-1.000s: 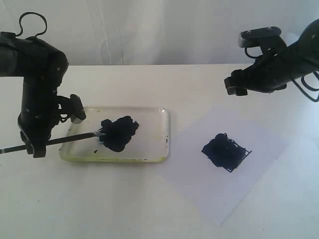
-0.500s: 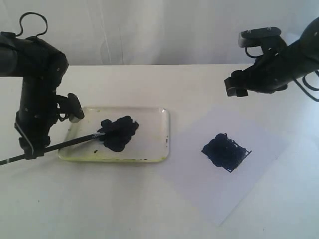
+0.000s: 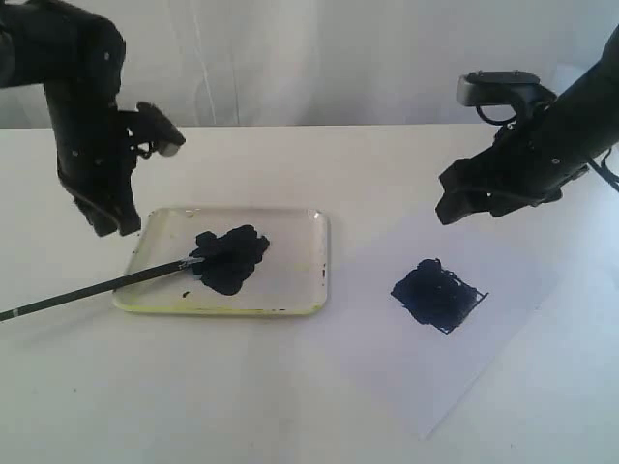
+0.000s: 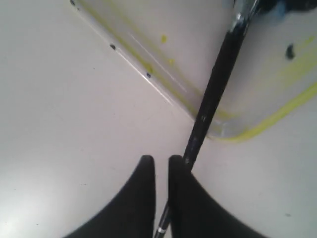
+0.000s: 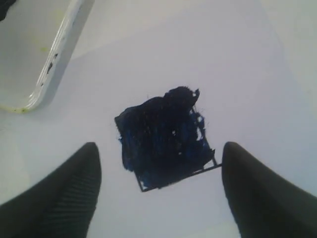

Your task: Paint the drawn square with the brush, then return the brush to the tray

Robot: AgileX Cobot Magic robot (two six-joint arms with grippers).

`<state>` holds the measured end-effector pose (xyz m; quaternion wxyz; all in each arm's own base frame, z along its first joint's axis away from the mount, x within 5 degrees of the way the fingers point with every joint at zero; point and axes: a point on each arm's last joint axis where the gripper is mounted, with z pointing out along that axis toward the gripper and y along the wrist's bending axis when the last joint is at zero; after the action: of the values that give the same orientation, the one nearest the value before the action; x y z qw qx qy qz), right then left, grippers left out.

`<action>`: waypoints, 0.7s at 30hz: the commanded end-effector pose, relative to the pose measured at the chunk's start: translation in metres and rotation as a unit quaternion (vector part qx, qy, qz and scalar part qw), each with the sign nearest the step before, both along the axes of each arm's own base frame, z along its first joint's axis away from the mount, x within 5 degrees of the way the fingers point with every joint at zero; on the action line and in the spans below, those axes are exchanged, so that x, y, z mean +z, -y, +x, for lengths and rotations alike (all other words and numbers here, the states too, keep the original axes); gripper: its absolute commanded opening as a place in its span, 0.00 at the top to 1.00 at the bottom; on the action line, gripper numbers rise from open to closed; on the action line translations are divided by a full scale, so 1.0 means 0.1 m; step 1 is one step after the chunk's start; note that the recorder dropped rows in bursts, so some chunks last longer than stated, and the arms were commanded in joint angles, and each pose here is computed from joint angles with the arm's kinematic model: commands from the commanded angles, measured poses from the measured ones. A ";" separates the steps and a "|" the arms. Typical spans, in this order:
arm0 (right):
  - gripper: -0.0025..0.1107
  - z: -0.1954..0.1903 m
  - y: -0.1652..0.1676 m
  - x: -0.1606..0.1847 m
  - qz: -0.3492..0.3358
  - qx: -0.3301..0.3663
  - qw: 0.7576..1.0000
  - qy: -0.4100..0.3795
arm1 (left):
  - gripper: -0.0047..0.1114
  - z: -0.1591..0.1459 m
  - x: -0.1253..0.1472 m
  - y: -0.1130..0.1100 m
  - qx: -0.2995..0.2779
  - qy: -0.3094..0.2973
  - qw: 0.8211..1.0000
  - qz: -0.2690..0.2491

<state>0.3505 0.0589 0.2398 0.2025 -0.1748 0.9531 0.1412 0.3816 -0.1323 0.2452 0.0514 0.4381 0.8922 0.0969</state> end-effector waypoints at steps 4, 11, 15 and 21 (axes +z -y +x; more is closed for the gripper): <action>0.74 -0.08 0.03 -0.01 -0.004 0.000 0.999 -0.036 | 0.96 -0.19 0.45 -0.05 0.175 0.004 0.983 -0.062; 0.98 -0.07 0.12 -0.07 -0.038 -0.062 0.995 -0.063 | 0.96 -0.17 0.55 -0.47 0.276 -0.016 0.956 -0.094; 0.98 -0.06 0.20 -0.13 -0.072 -0.095 0.990 -0.073 | 0.96 -0.17 0.44 -0.73 0.323 -0.052 0.936 -0.128; 0.98 0.05 0.24 -0.09 -0.082 -0.106 0.987 -0.085 | 0.96 -0.25 0.20 -1.05 0.370 -0.092 0.917 -0.115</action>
<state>0.3497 0.0399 0.2254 0.1217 -0.0886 0.9871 0.0554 0.3712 -0.0379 0.2680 0.0348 0.0935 0.9947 -0.0249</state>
